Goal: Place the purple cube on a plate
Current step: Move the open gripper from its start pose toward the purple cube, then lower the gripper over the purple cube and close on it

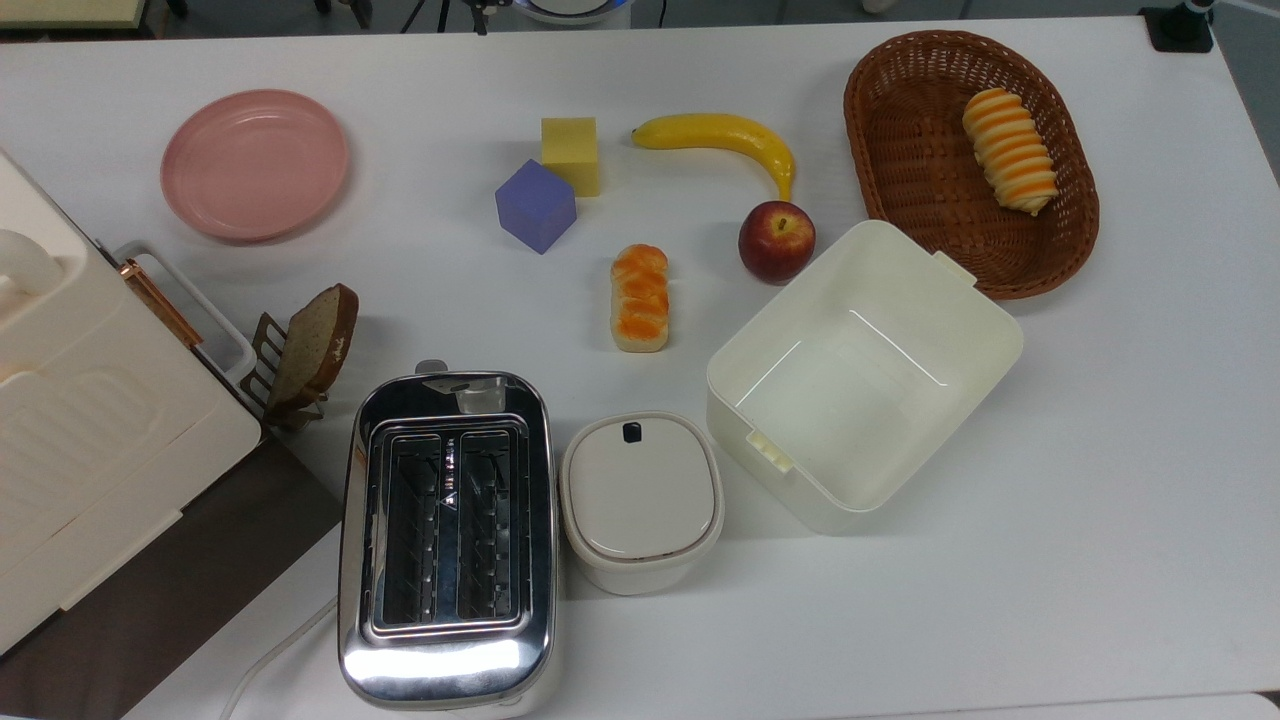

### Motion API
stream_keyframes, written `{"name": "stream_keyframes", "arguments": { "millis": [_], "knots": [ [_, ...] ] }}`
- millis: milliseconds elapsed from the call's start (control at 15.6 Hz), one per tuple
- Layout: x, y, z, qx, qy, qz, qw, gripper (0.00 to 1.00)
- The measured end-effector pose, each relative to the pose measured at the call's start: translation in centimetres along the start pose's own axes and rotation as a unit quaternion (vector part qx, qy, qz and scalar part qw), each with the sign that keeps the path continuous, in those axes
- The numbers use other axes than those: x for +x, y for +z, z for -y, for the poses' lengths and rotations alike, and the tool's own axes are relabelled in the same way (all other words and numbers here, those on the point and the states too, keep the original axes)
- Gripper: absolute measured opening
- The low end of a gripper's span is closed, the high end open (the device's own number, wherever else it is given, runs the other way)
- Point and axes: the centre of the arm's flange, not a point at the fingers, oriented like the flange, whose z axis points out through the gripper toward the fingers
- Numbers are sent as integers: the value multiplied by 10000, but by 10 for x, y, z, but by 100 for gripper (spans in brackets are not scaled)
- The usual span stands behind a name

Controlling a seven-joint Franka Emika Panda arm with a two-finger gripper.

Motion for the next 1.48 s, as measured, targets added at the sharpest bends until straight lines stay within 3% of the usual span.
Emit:
{"name": "stream_keyframes", "arguments": {
  "millis": [450, 835, 1478],
  "knots": [
    [5, 6, 1, -4, -80, 20, 10000, 100],
    [24, 25, 1, -44, -581, -167, 9982, 100],
    [58, 117, 7, -144, -1933, -377, 9803, 100]
  ]
}}
